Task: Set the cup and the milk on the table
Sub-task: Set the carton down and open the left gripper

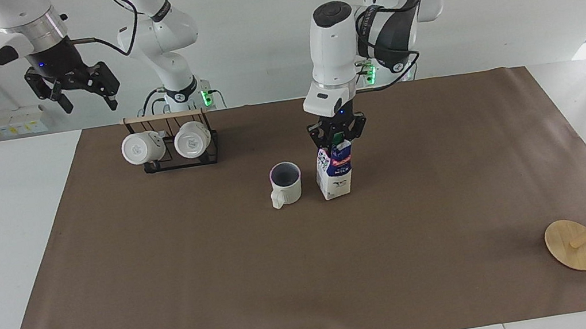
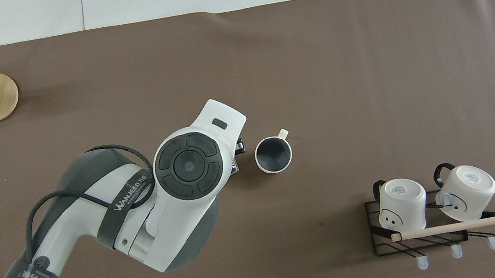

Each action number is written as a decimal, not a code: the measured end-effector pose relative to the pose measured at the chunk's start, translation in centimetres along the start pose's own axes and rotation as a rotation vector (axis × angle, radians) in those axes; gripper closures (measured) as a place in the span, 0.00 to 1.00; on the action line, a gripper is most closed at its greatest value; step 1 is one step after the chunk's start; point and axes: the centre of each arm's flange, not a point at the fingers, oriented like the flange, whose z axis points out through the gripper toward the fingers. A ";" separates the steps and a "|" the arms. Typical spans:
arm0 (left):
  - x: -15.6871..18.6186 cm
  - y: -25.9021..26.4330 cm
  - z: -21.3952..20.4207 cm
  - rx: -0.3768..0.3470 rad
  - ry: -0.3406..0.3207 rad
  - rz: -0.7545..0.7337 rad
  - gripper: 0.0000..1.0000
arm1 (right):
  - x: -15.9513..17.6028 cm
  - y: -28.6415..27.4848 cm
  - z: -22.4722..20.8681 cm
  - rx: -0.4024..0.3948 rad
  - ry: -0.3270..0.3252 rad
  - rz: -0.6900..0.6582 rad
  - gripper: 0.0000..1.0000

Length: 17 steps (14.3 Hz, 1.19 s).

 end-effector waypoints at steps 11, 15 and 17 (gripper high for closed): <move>-0.1 0.3 0.4 0.000 0.002 0.009 0.00 | 0.0 0.0 0.0 0.000 0.000 0.000 0.00; 0.4 0.5 -0.9 -0.009 0.009 0.001 0.00 | 0.0 0.0 0.0 0.000 0.000 0.000 0.00; 1.0 0.3 -2.2 -0.024 -0.003 -0.022 0.00 | 0.0 0.0 0.0 0.000 0.000 0.000 0.00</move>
